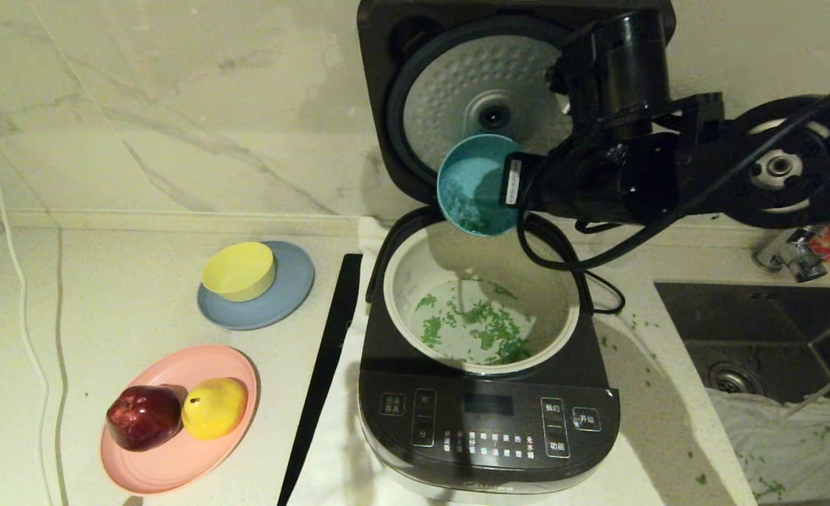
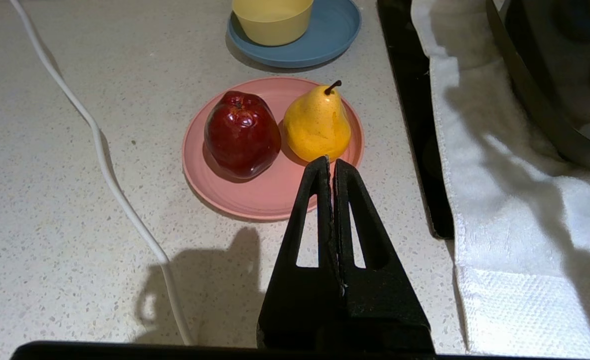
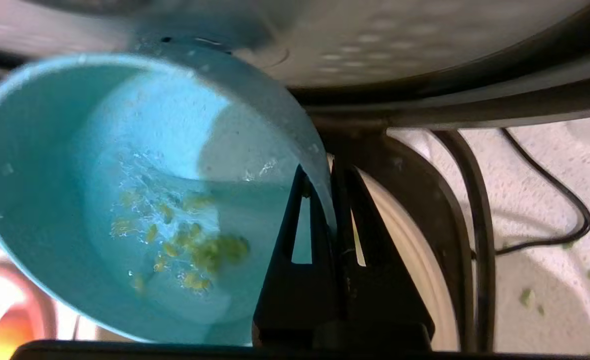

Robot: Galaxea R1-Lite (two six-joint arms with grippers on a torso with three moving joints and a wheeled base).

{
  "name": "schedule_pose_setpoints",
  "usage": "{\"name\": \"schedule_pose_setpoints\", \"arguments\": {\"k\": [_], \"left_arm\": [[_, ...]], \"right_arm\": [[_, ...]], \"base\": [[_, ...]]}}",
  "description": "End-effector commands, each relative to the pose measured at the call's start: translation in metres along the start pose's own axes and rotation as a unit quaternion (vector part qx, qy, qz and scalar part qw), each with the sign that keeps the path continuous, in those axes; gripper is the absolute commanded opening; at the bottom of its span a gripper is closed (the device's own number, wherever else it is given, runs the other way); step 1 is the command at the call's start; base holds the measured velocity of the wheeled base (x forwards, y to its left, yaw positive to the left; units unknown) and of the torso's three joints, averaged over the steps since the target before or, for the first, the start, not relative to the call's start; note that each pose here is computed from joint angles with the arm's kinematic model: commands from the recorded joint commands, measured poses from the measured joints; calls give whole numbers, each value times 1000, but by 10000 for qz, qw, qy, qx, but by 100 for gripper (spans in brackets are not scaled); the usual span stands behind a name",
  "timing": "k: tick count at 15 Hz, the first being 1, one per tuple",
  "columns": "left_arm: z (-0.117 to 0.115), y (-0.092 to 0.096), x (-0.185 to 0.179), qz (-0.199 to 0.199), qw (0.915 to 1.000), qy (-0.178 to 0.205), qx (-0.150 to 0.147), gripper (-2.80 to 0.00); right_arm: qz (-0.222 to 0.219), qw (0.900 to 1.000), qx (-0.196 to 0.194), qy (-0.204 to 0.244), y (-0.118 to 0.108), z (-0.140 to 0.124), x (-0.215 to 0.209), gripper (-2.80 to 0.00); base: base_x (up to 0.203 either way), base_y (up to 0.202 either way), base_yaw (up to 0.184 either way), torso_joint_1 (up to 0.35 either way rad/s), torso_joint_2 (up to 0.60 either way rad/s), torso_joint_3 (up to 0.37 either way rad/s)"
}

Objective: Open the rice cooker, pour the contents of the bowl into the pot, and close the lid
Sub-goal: Pour the water from the bowl into the rice cooker

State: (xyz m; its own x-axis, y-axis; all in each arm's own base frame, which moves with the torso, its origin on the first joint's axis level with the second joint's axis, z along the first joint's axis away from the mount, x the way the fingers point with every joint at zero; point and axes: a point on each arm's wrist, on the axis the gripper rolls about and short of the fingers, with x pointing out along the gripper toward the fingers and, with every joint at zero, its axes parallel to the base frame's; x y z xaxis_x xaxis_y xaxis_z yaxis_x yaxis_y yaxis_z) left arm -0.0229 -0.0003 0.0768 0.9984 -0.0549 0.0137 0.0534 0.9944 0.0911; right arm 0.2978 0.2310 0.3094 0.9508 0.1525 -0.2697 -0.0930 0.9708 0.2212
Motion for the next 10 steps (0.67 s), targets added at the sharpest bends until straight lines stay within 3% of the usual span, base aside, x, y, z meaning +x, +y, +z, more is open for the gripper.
{"name": "schedule_pose_setpoints", "arguments": {"k": [1,5,8,10], "left_arm": [[-2,0,0,-4,10000,30,-2,-280],[-2,0,0,-4,10000,30,5,-280],[-2,0,0,-4,10000,30,5,-280],[-2,0,0,-4,10000,30,-1,-280]], "right_arm": [[-168,9998,-1,-57,5,-13,12,-280],[-277,9983,12,-518,7,-32,17,-280],[-177,9904,-179,-1362,11,-44,21,-280],[-191,9785,-373,-2020,13,-52,27,-280]], "base": [[0,0,0,0,0,0],[0,0,0,0,0,0],[0,0,0,0,0,0],[0,0,0,0,0,0]]}}
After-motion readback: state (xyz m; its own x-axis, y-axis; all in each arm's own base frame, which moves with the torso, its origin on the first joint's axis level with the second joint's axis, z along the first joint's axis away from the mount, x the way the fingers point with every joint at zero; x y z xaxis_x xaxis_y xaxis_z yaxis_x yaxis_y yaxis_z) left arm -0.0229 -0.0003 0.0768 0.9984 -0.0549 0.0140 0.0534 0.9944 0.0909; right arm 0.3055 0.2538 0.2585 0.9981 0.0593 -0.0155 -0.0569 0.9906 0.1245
